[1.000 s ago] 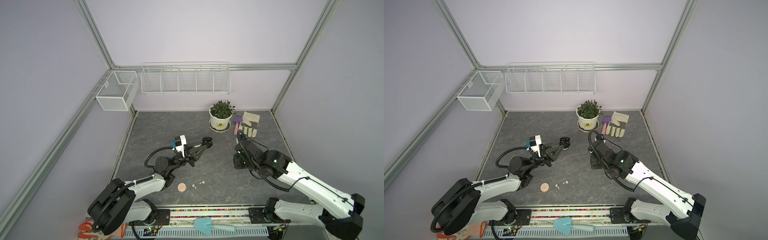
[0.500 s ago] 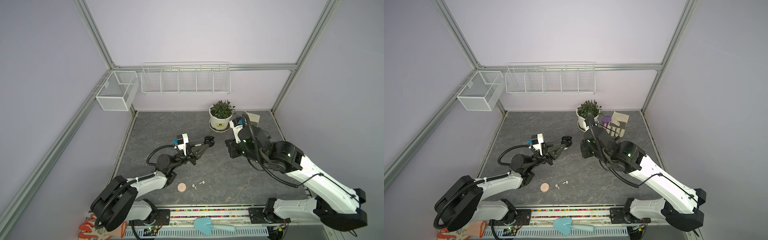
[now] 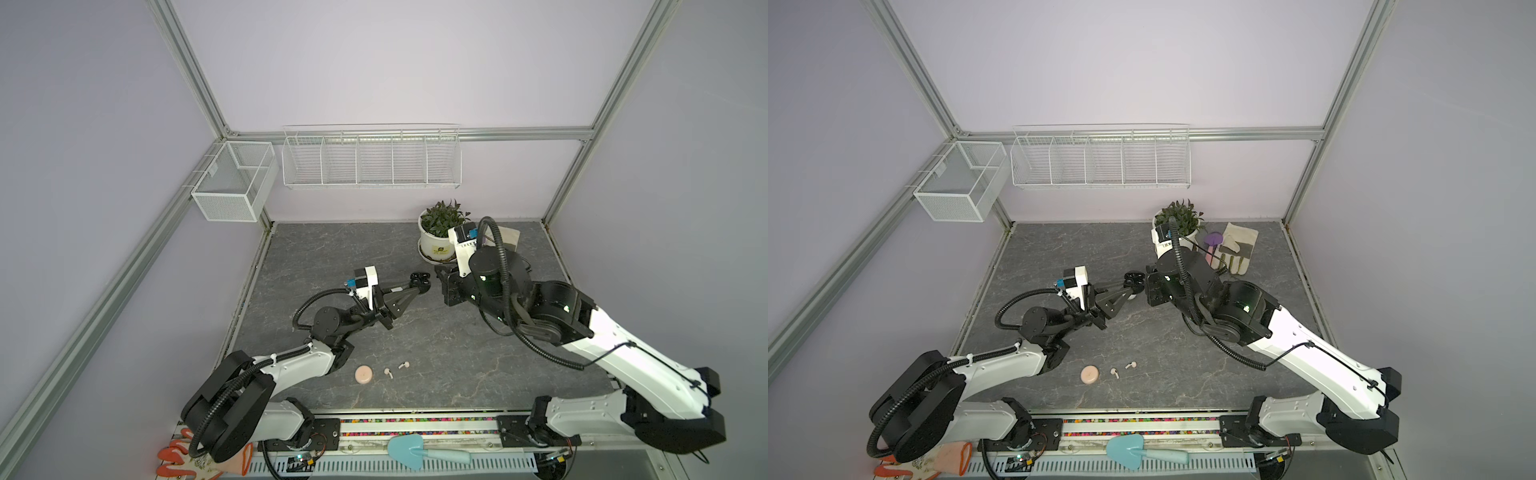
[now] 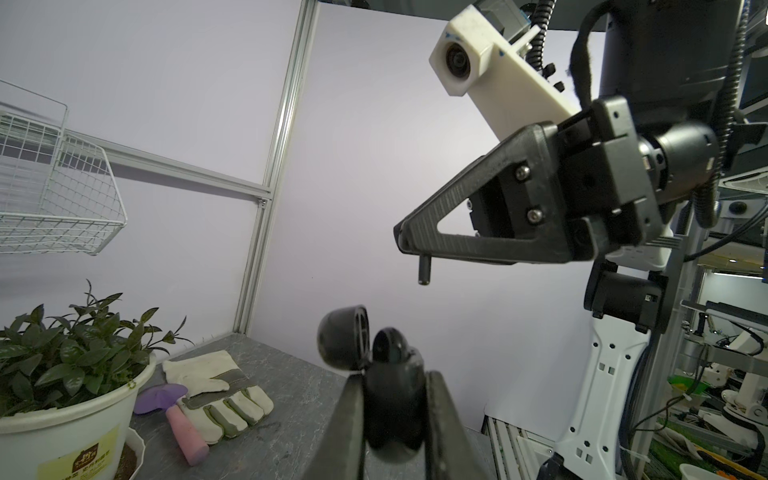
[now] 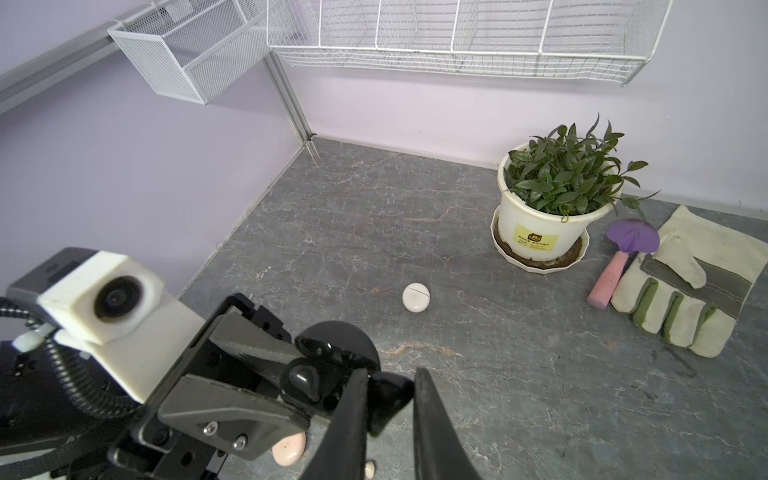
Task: Insert wireless bluetooth earbuds into charging case
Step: Insert the wireless bluetooth earbud into the charging case.
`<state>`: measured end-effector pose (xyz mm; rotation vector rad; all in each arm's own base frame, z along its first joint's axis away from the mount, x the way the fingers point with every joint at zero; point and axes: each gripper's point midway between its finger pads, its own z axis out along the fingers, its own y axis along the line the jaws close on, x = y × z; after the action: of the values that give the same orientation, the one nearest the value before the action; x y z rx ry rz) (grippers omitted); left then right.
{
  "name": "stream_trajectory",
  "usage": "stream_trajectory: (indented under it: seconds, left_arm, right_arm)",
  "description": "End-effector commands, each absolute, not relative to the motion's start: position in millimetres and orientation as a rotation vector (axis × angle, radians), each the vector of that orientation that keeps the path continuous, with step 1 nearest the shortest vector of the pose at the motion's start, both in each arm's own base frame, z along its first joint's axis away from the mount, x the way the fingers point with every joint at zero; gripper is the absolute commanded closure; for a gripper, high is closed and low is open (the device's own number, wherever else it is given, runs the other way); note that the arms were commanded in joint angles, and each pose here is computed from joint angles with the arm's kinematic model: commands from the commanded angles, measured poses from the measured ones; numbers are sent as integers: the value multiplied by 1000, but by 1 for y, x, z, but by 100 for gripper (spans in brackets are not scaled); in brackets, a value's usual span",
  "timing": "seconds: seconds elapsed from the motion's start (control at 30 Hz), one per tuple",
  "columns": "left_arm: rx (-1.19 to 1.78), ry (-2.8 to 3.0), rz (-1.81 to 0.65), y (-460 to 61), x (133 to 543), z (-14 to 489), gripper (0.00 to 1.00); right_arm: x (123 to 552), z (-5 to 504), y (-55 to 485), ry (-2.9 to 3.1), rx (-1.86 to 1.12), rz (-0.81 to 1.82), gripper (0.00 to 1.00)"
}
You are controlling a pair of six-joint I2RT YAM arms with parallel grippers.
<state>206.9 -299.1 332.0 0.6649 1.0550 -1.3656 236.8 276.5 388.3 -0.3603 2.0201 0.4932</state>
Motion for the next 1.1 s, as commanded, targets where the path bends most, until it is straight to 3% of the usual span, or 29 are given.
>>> stream_trajectory:
  seconds: [0.0, 1.07]
  left_arm:
    - [685, 982, -1365, -298, 202, 348, 100]
    - [707, 967, -1350, -295, 195, 347, 100]
  right_arm:
    - [243, 389, 288, 2006, -333, 496, 80]
    - [237, 366, 301, 2069, -291, 578, 82]
